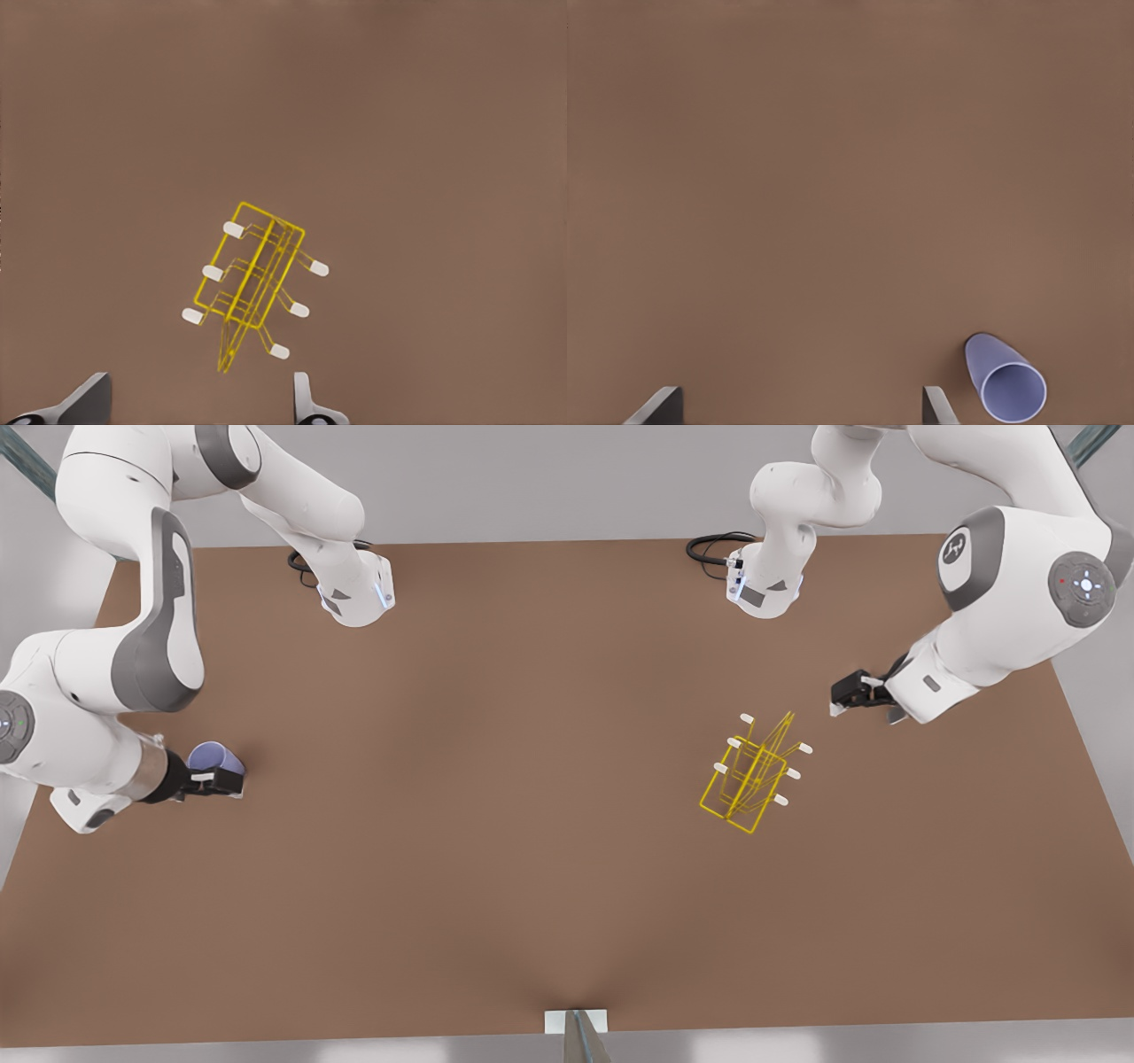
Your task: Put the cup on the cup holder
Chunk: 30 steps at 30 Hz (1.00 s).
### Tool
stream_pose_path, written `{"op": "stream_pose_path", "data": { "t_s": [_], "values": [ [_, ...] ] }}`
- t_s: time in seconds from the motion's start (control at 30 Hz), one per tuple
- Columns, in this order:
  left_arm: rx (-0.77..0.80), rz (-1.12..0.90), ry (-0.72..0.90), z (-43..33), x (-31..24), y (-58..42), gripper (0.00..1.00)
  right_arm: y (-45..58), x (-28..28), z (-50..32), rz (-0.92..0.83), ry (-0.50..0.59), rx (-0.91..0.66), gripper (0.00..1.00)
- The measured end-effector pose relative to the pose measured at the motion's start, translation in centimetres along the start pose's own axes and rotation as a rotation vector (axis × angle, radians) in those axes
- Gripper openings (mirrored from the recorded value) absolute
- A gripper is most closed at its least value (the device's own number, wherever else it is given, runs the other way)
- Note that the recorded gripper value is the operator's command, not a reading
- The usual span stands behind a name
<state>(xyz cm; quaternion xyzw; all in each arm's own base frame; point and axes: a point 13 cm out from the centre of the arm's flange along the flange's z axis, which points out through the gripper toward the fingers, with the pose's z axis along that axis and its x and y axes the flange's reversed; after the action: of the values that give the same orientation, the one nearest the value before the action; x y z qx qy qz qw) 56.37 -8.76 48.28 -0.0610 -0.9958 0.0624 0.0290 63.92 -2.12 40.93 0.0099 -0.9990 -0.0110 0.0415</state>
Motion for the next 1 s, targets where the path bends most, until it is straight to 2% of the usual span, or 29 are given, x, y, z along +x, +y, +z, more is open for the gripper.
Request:
{"op": "stream_pose_path", "data": {
  "t_s": [0.13,0.3,0.43,0.57,0.67,1.0],
  "values": [
    [-0.008,-0.015,-0.044,0.2,-1.7,1.3,1.00,-0.8,-1.0,0.0,0.016,-0.043,-0.002,1.00],
    [-0.038,-0.007,-0.029,1.3,-1.9,1.6,1.00,0.2,2.2,2.6,0.004,0.017,0.032,1.00],
    [-0.051,-0.011,0.001,2.7,-2.0,2.0,1.00,-3.4,4.1,4.8,0.065,0.059,0.035,1.00],
    [-0.059,-0.018,0.031,4.2,-2.2,2.3,1.00,-4.4,7.0,9.4,0.093,0.159,0.015,1.00],
    [-0.056,-0.002,-0.020,1.2,-1.7,1.2,1.00,-3.0,8.6,11.5,0.096,0.205,-0.025,1.00],
    [-0.126,0.030,0.048,4.1,-1.8,0.2,1.00,-11.0,9.6,18.1,0.194,0.247,-0.056,1.00]
  ]
}}
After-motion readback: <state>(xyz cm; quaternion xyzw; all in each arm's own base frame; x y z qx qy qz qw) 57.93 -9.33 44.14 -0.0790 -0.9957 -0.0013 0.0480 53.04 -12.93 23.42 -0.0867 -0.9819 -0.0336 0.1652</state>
